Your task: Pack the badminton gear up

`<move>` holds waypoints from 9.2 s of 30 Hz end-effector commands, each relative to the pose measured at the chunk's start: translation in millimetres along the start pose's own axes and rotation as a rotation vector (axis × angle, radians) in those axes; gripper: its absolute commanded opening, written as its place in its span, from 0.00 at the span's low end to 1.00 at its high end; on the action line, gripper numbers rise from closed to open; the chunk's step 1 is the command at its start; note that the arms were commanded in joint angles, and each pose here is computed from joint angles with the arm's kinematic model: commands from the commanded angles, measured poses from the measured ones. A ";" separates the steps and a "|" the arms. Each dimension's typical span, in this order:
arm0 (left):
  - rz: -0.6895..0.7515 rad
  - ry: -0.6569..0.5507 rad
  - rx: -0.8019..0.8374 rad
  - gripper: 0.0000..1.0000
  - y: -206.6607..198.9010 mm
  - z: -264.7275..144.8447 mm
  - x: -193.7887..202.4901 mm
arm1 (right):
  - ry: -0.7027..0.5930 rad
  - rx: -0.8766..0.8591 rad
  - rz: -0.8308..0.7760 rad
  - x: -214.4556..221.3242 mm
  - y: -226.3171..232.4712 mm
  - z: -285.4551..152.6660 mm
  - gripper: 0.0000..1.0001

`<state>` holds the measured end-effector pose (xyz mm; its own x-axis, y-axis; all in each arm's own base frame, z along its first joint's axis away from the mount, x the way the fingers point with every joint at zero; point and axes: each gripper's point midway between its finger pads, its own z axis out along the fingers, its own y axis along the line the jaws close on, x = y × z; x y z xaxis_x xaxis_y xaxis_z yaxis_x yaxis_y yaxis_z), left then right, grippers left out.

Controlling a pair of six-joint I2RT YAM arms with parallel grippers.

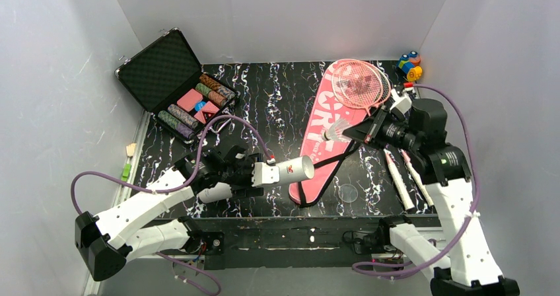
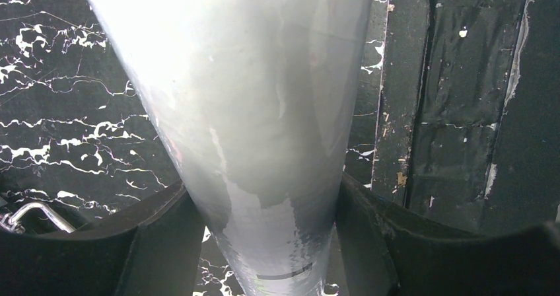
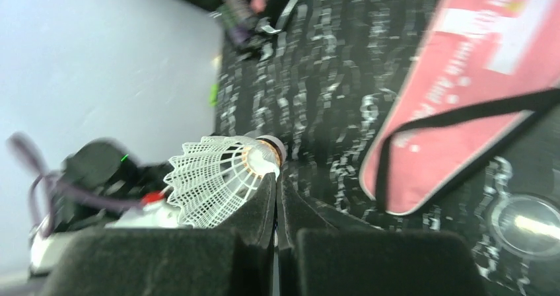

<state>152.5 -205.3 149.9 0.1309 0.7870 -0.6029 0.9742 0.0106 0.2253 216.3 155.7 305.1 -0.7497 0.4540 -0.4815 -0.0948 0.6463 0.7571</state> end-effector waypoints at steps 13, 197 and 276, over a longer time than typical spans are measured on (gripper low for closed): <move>0.021 -0.071 -0.034 0.47 14.2 -4.6 -25.8 | 0.228 -0.339 0.044 63.7 37.7 -15.5 0.01; -0.002 -0.088 -0.035 0.47 11.9 -9.1 -26.0 | 0.299 -0.471 -0.221 118.5 80.6 -8.5 0.01; 0.198 -0.176 -0.032 0.49 7.0 -16.4 -42.8 | 0.410 -0.732 -0.284 125.8 97.2 -53.4 0.01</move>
<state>150.3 -220.6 176.7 0.3096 0.7029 -0.6403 0.9368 -0.1099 0.3323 71.4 242.1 323.2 -0.8428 -0.0367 -0.5370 -0.5379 0.0911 0.8380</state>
